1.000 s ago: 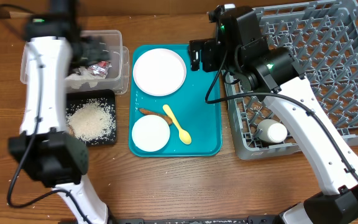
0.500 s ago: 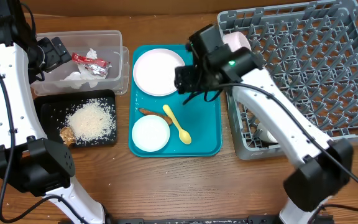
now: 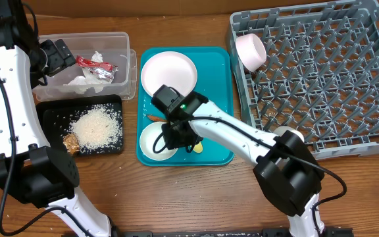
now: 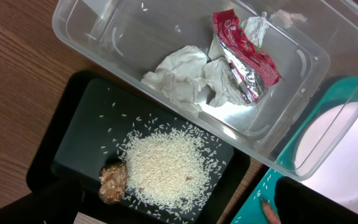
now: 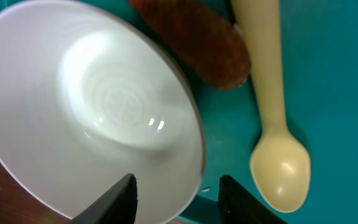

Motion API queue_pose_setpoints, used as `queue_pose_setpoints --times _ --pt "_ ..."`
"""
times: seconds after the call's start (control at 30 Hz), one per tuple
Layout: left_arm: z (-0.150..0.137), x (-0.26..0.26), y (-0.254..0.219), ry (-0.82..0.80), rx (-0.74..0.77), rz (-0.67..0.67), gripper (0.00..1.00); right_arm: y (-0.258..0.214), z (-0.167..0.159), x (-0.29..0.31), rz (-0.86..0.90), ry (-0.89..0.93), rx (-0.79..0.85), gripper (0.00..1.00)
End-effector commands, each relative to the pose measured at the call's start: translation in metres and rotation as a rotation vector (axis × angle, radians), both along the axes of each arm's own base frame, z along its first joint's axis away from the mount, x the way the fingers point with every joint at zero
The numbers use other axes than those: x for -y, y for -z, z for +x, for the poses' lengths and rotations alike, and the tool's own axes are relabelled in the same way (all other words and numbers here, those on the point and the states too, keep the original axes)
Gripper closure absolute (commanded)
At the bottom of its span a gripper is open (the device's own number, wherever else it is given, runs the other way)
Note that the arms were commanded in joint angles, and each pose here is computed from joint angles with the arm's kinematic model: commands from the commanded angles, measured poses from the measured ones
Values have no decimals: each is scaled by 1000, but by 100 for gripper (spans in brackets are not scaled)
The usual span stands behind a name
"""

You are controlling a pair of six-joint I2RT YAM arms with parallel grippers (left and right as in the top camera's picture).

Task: Sort waste into correct bins and load items into the dishwasher
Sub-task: 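Reach the right gripper back to the white bowl on the teal tray, then carry the white bowl with the right gripper into the dish rack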

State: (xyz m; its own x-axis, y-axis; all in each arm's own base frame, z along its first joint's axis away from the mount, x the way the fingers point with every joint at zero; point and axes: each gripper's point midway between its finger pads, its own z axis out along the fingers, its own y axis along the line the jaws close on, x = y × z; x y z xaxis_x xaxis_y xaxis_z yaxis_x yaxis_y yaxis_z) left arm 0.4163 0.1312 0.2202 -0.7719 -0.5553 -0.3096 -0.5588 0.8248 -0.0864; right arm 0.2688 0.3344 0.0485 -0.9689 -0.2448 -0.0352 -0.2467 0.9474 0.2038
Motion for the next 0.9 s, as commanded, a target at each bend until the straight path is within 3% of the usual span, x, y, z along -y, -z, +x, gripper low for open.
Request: queue_pose_setpoints --times 0.0,0.13,0.4,0.47,0.53,0.7,0.87 --pt "1 2 -13 27 36 11 0 7 -3 -1 -6 27 1 63" --pt "1 2 -13 27 36 11 0 10 -2 1 -14 51 1 82" --pt "1 2 -13 27 36 11 0 17 1 0 -16 54 8 82" --pt "1 2 -13 27 36 11 0 17 3 0 -17 80 13 86" --pt "1 2 -13 27 36 11 0 17 5 -2 -7 80 21 96" --pt "1 2 -13 27 36 11 0 17 10 1 -24 104 42 96" --pt "1 2 -13 27 36 11 0 -30 32 7 26 137 103 96"
